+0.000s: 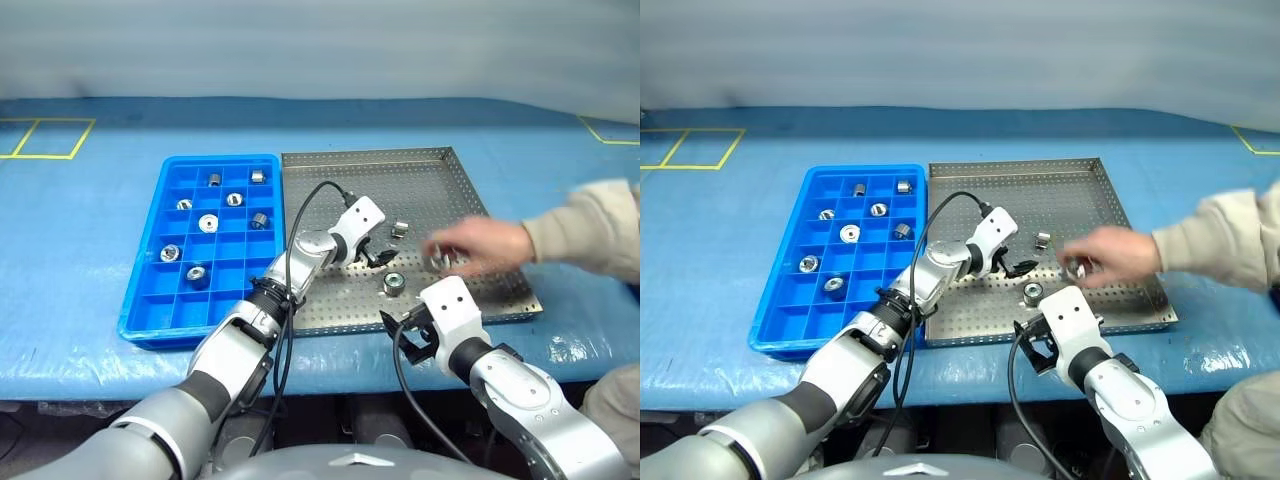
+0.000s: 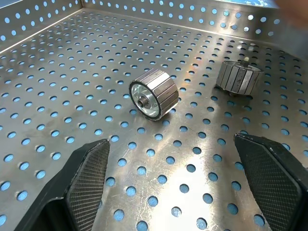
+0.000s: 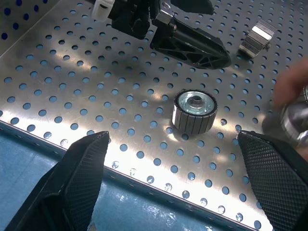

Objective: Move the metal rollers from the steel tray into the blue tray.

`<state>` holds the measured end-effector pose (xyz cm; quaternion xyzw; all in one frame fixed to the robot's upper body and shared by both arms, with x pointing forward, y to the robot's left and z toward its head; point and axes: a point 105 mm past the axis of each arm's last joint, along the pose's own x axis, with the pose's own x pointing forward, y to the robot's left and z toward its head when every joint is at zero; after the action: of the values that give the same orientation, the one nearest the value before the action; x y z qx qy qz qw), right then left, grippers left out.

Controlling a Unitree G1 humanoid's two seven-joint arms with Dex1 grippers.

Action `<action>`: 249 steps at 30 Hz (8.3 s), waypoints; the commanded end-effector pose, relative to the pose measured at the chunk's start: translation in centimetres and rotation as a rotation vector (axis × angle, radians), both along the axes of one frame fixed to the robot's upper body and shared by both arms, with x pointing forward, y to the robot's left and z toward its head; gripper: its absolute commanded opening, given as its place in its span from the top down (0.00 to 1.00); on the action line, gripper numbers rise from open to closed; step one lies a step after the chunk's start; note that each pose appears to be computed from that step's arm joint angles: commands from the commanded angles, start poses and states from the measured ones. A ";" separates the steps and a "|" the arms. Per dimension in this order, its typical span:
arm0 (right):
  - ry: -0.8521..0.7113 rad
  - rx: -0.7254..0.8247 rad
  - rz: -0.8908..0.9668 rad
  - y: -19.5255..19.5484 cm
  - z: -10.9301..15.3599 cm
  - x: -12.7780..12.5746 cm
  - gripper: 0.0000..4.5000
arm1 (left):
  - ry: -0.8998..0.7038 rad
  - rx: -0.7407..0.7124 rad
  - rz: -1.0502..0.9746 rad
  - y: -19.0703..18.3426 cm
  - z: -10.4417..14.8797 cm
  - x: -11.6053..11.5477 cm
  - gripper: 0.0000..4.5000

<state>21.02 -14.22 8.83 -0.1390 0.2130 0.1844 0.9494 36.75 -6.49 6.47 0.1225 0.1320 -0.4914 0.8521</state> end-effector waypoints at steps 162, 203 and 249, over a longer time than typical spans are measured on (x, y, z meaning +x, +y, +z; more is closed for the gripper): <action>-0.206 0.034 -0.716 -8.5 3.7 -4.1 0.00 | -0.115 0.375 -0.398 -1.4 1.0 -1.3 0.21; -0.279 0.015 0.016 2.0 7.1 5.7 0.00 | -0.397 -0.166 0.299 13.9 14.0 -1.6 0.62; -0.211 0.119 0.609 13.1 4.5 6.2 0.00 | -0.010 0.090 0.849 26.2 4.2 -11.6 0.39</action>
<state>27.08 -0.85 12.15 -0.1626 0.0762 0.4651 0.8669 25.33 19.98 10.18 0.0964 0.1931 -0.0834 0.9729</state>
